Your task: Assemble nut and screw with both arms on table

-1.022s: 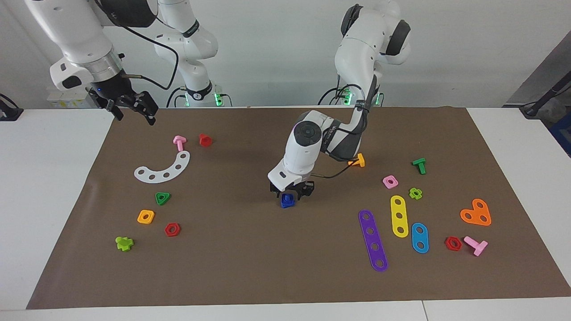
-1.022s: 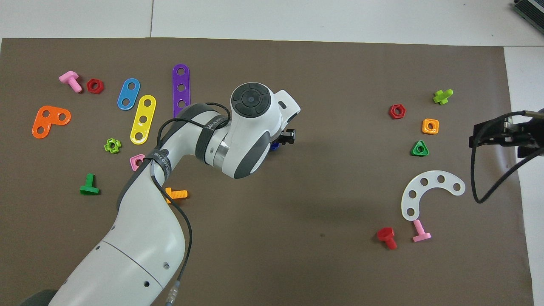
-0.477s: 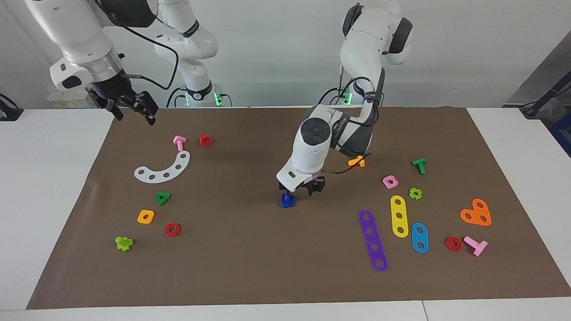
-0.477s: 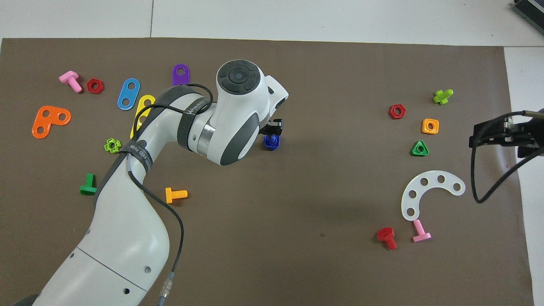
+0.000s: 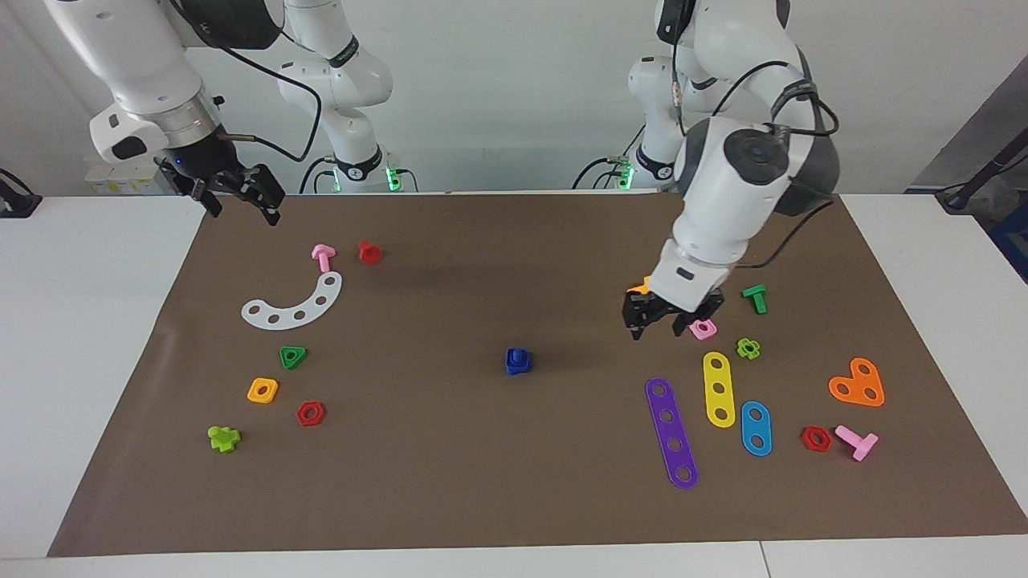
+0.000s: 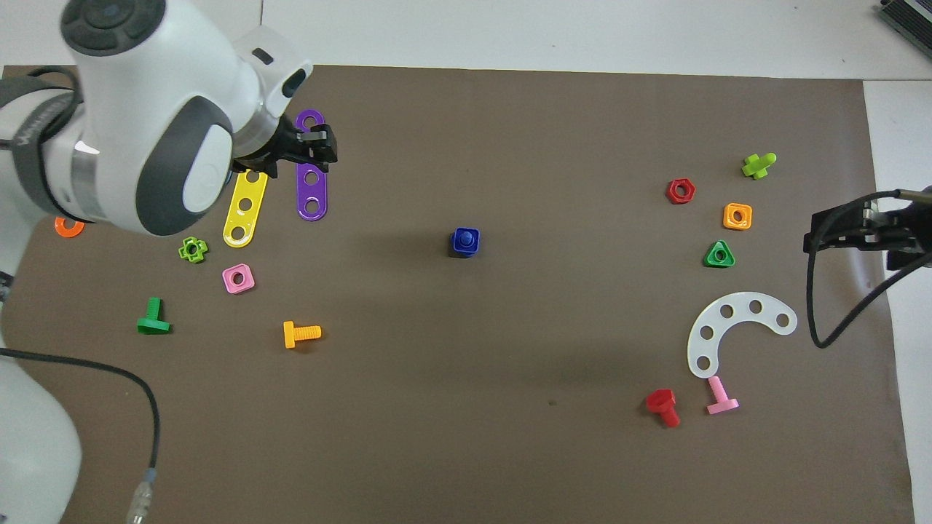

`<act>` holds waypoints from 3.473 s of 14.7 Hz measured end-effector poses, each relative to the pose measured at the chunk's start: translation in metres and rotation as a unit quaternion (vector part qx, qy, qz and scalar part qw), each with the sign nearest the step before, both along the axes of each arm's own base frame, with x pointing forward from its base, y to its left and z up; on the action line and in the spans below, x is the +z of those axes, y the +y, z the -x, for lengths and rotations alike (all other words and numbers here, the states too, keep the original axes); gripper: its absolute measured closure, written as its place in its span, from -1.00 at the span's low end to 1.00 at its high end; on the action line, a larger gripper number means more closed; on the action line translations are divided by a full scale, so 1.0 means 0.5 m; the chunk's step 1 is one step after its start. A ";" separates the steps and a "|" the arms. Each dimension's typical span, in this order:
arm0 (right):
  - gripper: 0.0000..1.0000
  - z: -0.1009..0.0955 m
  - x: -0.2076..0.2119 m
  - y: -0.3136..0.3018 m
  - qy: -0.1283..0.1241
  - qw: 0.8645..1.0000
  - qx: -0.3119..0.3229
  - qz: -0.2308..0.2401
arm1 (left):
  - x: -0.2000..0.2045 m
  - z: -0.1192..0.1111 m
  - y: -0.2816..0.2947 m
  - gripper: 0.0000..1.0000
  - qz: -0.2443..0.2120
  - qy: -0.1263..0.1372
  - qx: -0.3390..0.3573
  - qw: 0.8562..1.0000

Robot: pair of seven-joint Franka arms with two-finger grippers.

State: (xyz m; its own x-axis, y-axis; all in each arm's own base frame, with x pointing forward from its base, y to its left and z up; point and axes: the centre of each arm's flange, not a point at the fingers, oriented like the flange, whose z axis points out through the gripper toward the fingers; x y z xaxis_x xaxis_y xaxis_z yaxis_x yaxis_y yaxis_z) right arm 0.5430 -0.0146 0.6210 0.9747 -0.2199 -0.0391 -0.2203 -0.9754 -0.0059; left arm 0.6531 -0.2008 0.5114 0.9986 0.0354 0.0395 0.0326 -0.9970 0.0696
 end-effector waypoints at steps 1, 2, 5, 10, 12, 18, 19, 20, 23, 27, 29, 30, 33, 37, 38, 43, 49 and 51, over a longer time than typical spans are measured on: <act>-1.00 0.000 0.000 0.000 0.000 1.000 0.000 0.000 | 0.001 -0.010 0.054 -0.44 -0.001 0.000 0.000 1.000; -1.00 0.000 0.000 0.000 0.000 1.000 0.000 0.000 | -0.002 -0.018 0.106 -0.44 -0.003 0.003 -0.001 1.000; -1.00 0.000 0.000 0.000 0.000 1.000 0.000 0.000 | -0.009 -0.009 0.217 -0.44 -0.008 0.017 -0.008 1.000; -1.00 0.000 0.000 0.000 0.000 1.000 0.000 0.000 | 0.086 0.112 0.237 -0.47 -0.014 0.026 -0.013 0.999; -1.00 0.000 0.000 0.000 0.000 1.000 0.000 0.000 | 0.139 0.181 0.246 -0.48 -0.016 0.025 -0.013 0.999; -1.00 0.000 0.000 0.000 0.000 1.000 0.000 0.000 | 0.218 0.275 0.271 -0.59 -0.049 0.026 -0.014 0.998; -1.00 0.000 0.000 0.000 0.000 1.000 0.000 0.000 | 0.222 0.278 0.271 -0.59 -0.051 0.024 -0.015 0.998; -1.00 0.000 0.000 0.000 0.000 1.000 0.000 0.000 | 0.226 0.281 0.267 -0.59 -0.051 0.022 -0.017 0.998; -1.00 0.000 0.000 0.000 0.000 1.000 0.000 0.000 | 0.242 0.287 0.252 -0.62 -0.051 0.013 -0.028 0.998; -1.00 0.000 0.000 0.000 0.000 1.000 0.000 0.000 | 0.262 0.286 0.253 -0.74 -0.052 0.001 -0.075 0.996; -1.00 0.000 0.000 0.000 0.000 1.000 0.000 0.000 | 0.270 0.284 0.257 -0.76 -0.052 -0.004 -0.079 0.996; -1.00 0.000 0.000 0.000 0.000 1.000 0.000 0.000 | 0.271 0.284 0.259 -0.81 -0.051 -0.005 -0.078 0.996; -1.00 0.000 0.000 0.000 0.000 1.000 0.000 0.000 | 0.271 0.283 0.263 -0.81 -0.051 -0.004 -0.076 0.996; -1.00 0.000 0.000 0.000 0.000 1.000 0.000 0.000 | 0.302 0.272 0.276 -0.84 -0.047 -0.011 -0.067 0.997; -1.00 0.000 0.000 0.000 0.000 1.000 0.000 0.000 | 0.316 0.266 0.283 -0.84 -0.046 -0.010 -0.062 0.997; -1.00 0.000 0.000 0.000 0.000 1.000 0.000 0.000 | 0.328 0.235 0.315 -0.84 -0.033 0.002 -0.044 0.998; -1.00 0.000 0.000 0.000 0.000 1.000 0.000 0.000 | 0.324 0.238 0.312 -1.00 -0.038 0.009 -0.042 0.998; -1.00 0.000 0.000 0.000 0.000 1.000 0.000 0.000 | 0.320 0.237 0.318 -1.00 -0.039 0.012 -0.039 0.998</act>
